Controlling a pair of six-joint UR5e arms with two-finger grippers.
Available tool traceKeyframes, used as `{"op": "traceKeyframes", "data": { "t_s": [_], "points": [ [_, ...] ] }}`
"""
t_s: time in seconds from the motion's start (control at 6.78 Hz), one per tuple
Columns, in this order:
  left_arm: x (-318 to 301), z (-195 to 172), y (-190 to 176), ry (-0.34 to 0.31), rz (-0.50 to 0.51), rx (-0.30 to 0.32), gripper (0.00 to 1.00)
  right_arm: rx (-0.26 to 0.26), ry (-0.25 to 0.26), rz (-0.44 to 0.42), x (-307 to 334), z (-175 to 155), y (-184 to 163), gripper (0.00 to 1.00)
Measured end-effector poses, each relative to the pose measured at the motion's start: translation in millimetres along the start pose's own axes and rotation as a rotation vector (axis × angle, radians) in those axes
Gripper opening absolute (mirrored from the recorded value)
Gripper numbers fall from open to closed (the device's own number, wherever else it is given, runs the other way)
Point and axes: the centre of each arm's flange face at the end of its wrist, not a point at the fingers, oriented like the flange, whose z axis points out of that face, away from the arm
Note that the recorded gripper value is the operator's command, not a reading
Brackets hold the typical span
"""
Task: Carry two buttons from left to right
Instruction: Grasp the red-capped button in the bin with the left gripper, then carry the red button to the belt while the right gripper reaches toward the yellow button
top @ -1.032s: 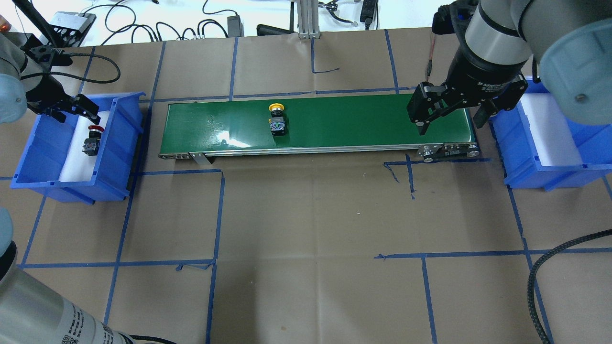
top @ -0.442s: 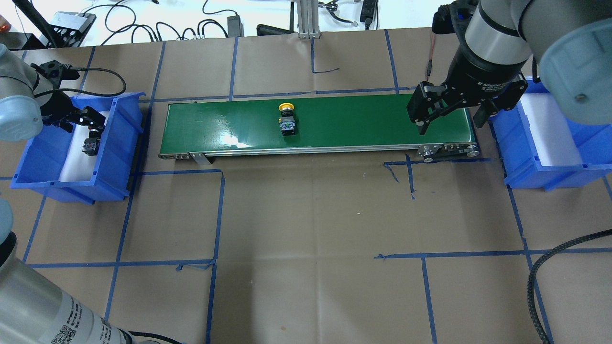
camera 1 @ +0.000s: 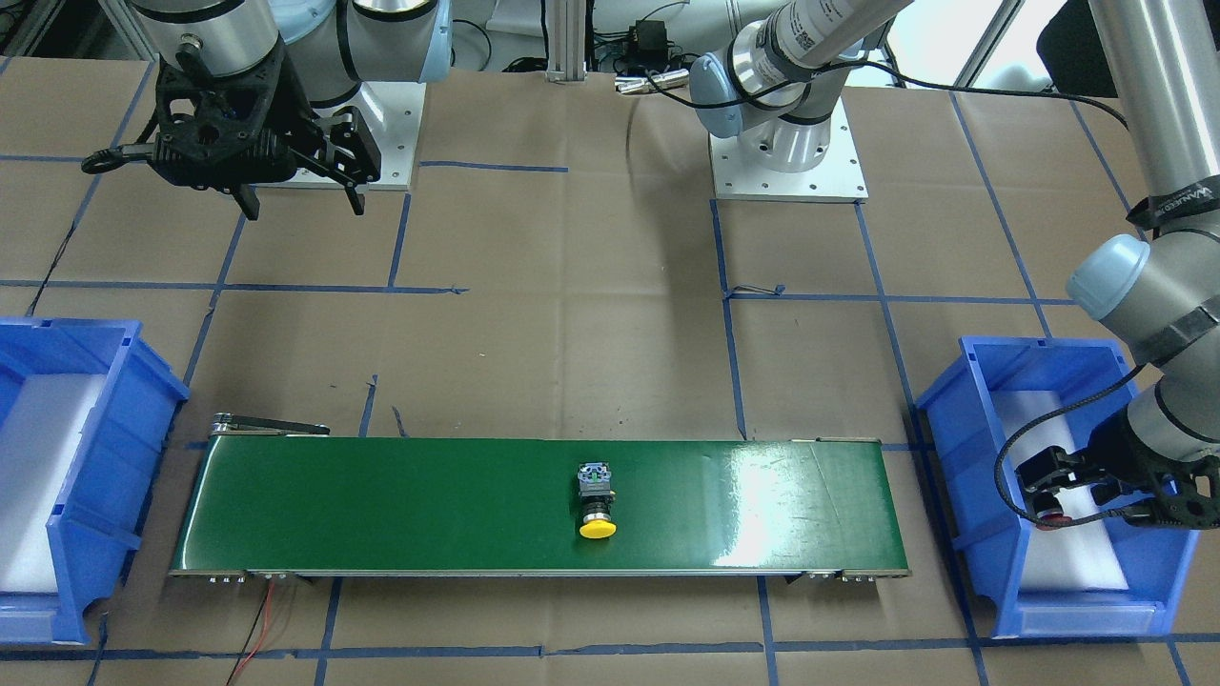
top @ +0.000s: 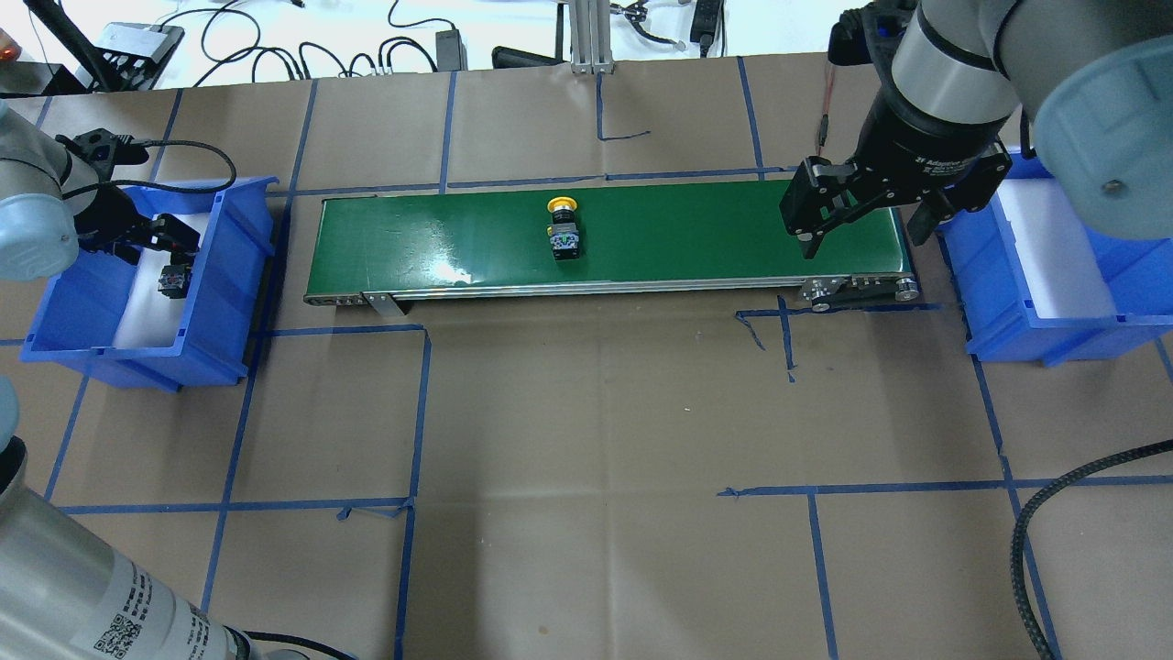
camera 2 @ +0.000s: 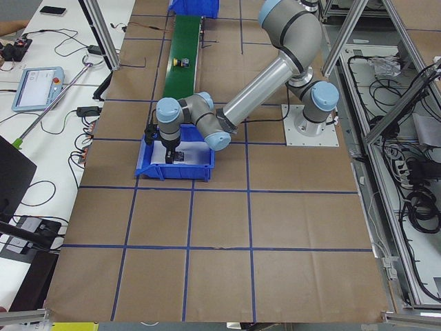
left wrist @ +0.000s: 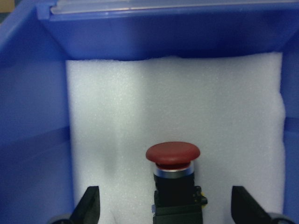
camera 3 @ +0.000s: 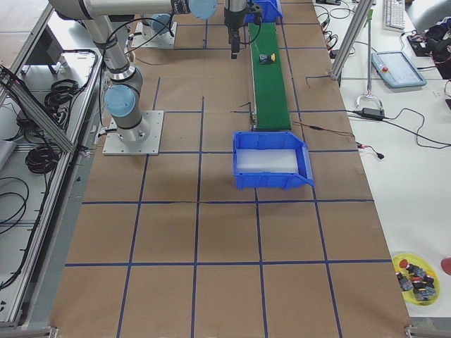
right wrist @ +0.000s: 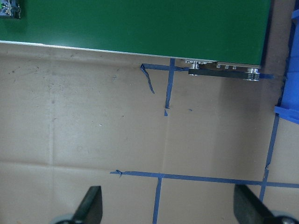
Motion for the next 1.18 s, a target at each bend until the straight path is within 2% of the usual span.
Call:
{"op": "traceKeyframes", "data": {
  "t_s": [0.15, 0.29, 0.44, 0.59, 0.74, 1.18],
  "points": [
    [-0.6, 6.7, -0.2, 0.004, 0.000, -0.005, 0.78, 0.000, 0.000, 0.000, 0.0, 0.3, -0.2, 1.00],
    [-0.6, 11.6, -2.3, 0.004, 0.001, -0.009, 0.53, -0.004, -0.001, 0.000, 0.0, 2.7, -1.0, 1.00],
    [0.4, 9.6, -5.0, -0.002, 0.001, -0.006, 0.32, -0.011, -0.004, 0.001, -0.2, 6.7, -2.5, 1.00],
    [1.4, 7.7, -6.5, -0.006, -0.002, -0.004, 0.19, -0.015, -0.010, 0.000, -0.7, 9.3, -3.9, 1.00],
    [2.2, 6.0, -7.4, -0.007, -0.004, -0.001, 0.12, -0.016, -0.013, 0.000, -1.0, 10.2, -4.5, 1.00],
    [3.3, -14.0, -12.7, -0.018, -0.004, 0.028, 0.10, -0.011, -0.014, 0.000, -1.0, 11.2, -6.5, 1.00]
  ]
}}
